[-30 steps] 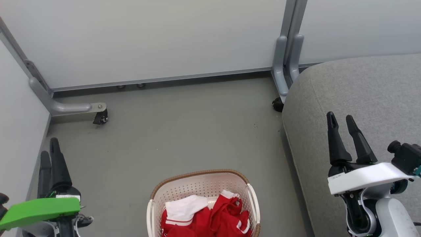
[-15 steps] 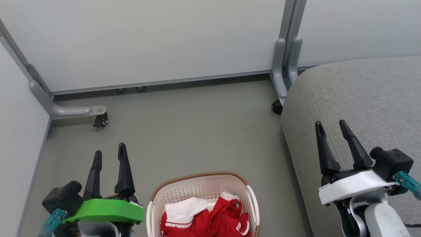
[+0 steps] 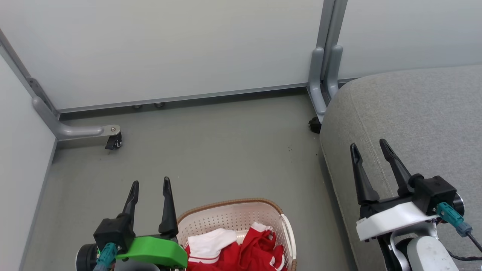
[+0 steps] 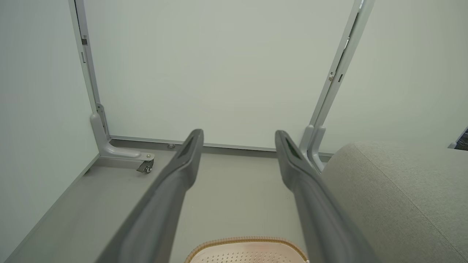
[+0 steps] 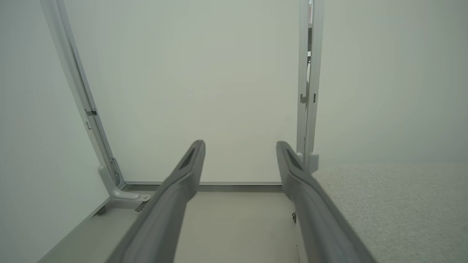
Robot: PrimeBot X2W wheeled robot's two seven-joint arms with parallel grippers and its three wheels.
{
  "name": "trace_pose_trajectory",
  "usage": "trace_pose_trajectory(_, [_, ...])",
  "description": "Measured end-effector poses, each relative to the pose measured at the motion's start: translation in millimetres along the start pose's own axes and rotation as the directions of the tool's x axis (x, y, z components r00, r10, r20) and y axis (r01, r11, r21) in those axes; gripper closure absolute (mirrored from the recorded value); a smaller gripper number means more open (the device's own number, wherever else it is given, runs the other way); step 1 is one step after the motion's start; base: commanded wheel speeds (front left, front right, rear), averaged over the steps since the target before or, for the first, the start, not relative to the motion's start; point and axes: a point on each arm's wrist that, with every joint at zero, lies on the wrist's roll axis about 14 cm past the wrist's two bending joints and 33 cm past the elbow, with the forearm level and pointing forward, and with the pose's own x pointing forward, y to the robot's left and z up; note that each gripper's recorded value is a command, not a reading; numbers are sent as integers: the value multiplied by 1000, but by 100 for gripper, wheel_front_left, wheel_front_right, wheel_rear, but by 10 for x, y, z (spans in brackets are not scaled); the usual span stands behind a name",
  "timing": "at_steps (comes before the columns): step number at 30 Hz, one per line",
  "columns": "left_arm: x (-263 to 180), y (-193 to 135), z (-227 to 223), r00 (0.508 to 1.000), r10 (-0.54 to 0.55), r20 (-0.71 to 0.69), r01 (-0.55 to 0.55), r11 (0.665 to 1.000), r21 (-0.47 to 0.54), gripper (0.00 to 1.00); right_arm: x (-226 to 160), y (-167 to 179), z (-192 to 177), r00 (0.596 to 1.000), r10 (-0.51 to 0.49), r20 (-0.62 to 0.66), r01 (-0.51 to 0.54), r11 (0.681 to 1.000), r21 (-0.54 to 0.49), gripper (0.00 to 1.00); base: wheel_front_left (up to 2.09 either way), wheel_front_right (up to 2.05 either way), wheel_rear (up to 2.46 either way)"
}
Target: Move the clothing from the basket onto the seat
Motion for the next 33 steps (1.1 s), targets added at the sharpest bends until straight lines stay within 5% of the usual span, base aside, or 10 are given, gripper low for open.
trace_pose_trajectory(15, [-63, -112, -27, 999, -45, 20, 43, 993, 109, 0, -53, 137, 29, 999, 44, 17, -42, 995, -94, 0, 0, 0, 0])
trace_pose_trajectory(33, [-145, 135, -133, 1000, -13, 6, 13, 1000, -13, 0, -130, 147, -166, 1000, 15, -12, -14, 999, 33, 0, 0, 0, 0])
